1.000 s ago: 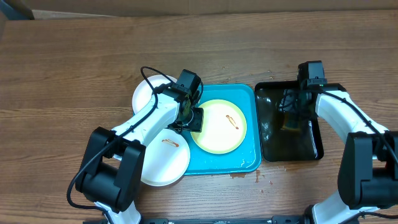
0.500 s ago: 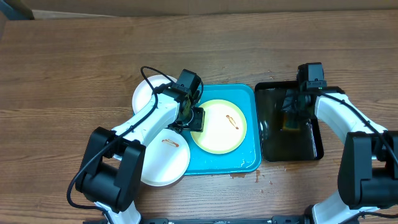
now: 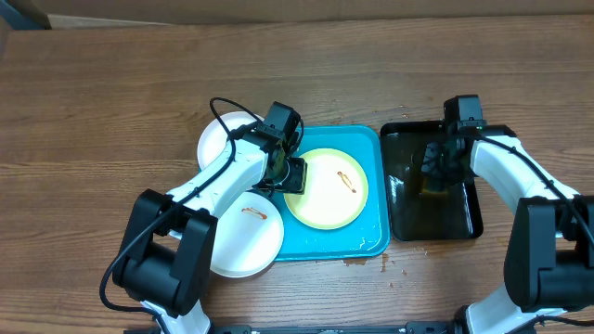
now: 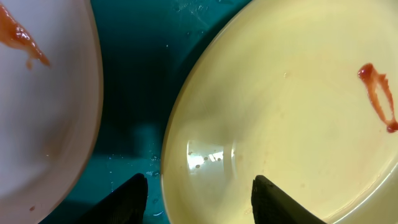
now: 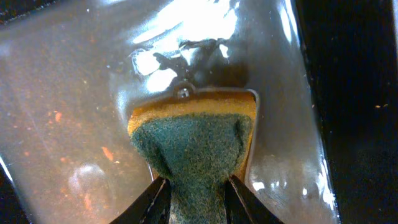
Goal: Clean dirty plates on tray and stack at the side
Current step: 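Dip the sponge in the black tray water with the right gripper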
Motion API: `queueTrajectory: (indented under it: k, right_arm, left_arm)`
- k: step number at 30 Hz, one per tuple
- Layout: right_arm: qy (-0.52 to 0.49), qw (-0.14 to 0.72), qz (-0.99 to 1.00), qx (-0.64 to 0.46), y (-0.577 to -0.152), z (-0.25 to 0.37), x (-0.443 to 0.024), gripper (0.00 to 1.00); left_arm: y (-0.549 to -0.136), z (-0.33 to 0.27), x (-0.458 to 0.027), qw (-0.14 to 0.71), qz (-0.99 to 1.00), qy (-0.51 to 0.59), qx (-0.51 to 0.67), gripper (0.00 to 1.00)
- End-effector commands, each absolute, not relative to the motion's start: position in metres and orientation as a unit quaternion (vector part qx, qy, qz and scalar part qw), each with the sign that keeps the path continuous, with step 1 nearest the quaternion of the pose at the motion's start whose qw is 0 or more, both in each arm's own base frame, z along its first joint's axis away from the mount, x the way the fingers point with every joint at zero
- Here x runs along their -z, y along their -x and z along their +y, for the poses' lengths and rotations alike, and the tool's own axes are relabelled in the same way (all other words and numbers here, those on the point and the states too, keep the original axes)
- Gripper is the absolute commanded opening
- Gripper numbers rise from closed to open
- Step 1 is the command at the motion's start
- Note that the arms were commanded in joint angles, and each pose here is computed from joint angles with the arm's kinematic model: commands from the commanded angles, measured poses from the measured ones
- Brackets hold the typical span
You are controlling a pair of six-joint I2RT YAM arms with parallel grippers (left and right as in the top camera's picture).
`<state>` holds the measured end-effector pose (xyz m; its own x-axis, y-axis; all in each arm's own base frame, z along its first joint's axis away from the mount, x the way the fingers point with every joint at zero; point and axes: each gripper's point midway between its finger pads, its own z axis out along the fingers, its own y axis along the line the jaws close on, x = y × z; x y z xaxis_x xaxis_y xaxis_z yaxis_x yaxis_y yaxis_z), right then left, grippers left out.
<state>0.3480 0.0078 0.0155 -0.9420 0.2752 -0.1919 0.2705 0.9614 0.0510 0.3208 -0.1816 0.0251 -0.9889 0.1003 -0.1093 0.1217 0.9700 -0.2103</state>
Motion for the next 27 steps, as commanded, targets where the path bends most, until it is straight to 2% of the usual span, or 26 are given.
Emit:
queueTrajectory:
  k: [1, 2, 3, 5, 10, 14, 19, 23, 26, 27]
  right_arm:
    - [-0.137, 0.087, 0.987, -0.026, -0.341, 0.014, -0.010, 0.30]
    - [-0.136, 0.085, 0.986, -0.034, -0.341, 0.017, -0.010, 0.30]
    - [-0.135, 0.083, 0.986, -0.041, -0.340, 0.019, -0.010, 0.25]
    - [-0.134, 0.082, 0.986, -0.053, -0.340, 0.023, -0.011, 0.04]
    - [-0.133, 0.081, 0.986, -0.057, -0.340, 0.025, -0.011, 0.04]
    - [-0.133, 0.082, 0.986, -0.057, -0.341, 0.025, -0.011, 0.04]
    - [-0.133, 0.083, 0.986, -0.057, -0.341, 0.025, -0.011, 0.04]
    - [-0.133, 0.083, 0.986, -0.057, -0.341, 0.025, -0.011, 0.04]
    - [-0.133, 0.083, 0.986, -0.057, -0.342, 0.025, -0.011, 0.04]
    - [-0.133, 0.085, 0.986, -0.057, -0.342, 0.025, -0.012, 0.04]
  left_arm:
    - [-0.324, -0.185, -0.024, 0.046, 0.991, -0.049, 0.114, 0.51]
    - [-0.323, -0.184, -0.023, 0.045, 0.992, -0.049, 0.111, 0.51]
    - [-0.323, -0.184, -0.022, 0.044, 0.992, -0.049, 0.109, 0.50]
    - [-0.322, -0.180, -0.020, 0.043, 0.993, -0.045, 0.100, 0.49]
    - [-0.320, -0.172, -0.019, 0.041, 0.995, -0.037, 0.078, 0.44]
    - [-0.321, -0.172, -0.018, 0.041, 0.996, -0.035, 0.077, 0.36]
    - [-0.321, -0.165, -0.008, 0.035, 0.998, -0.015, 0.055, 0.41]
    - [-0.319, -0.164, -0.001, 0.025, 0.998, -0.009, 0.051, 0.29]
    - [-0.318, -0.165, 0.004, 0.020, 0.998, -0.009, 0.052, 0.12]
    - [-0.318, -0.166, 0.004, 0.020, 0.998, -0.009, 0.053, 0.10]
